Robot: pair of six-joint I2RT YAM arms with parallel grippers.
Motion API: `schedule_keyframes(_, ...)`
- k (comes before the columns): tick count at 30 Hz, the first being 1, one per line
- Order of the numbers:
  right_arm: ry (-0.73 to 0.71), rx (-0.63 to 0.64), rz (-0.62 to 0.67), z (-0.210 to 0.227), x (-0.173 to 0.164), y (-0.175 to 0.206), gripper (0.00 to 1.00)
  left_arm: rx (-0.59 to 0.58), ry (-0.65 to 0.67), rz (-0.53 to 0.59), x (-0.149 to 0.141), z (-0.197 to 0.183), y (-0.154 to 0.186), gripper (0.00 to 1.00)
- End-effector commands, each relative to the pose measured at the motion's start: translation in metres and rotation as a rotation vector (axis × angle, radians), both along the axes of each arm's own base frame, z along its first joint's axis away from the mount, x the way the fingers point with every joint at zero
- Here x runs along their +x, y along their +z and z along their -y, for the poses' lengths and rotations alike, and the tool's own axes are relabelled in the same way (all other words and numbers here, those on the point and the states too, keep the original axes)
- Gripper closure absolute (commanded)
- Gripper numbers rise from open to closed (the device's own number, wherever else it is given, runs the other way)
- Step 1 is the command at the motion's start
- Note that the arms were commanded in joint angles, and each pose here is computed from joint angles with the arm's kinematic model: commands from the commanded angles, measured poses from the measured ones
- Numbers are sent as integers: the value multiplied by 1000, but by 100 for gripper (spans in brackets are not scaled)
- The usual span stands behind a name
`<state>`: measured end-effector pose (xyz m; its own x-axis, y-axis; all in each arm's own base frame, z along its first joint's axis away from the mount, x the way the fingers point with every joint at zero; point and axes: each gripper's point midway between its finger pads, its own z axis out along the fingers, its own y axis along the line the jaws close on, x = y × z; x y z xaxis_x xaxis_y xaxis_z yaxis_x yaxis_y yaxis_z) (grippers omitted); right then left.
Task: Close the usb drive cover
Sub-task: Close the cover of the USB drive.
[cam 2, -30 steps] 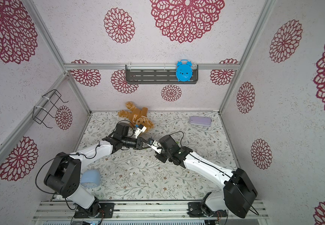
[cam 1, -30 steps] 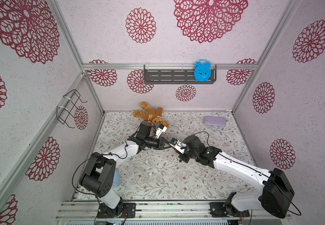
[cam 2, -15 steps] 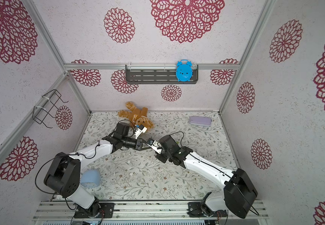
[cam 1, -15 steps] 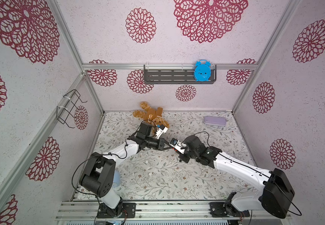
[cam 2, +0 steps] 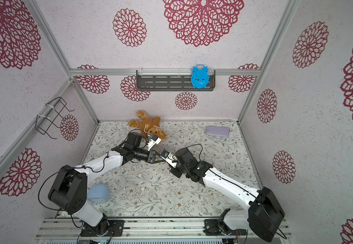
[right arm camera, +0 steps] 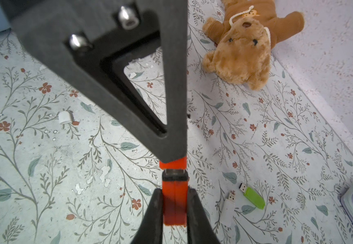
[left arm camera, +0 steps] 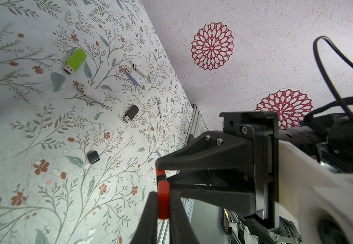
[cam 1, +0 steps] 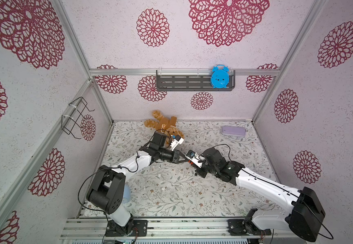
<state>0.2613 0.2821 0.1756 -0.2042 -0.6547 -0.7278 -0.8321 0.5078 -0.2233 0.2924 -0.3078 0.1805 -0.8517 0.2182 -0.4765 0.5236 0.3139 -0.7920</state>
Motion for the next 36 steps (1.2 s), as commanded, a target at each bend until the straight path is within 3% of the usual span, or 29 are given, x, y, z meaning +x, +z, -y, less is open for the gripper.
schedule_keyframes(1, -5, 119, 72, -9, 3, 36, 82, 11, -31, -9, -5, 4, -3, 89)
schedule_keyframes(23, 59, 269, 181, -40, 15, 95, 82, 33, -32, -65, -9, 14, -19, 89)
schedule_keyframes(31, 95, 352, 173, -53, 10, 112, 83, -19, -18, -80, -8, 23, -14, 90)
schedule_keyframes(36, 71, 369, 215, -46, 11, 124, 83, 21, -47, -95, -16, 21, -25, 90)
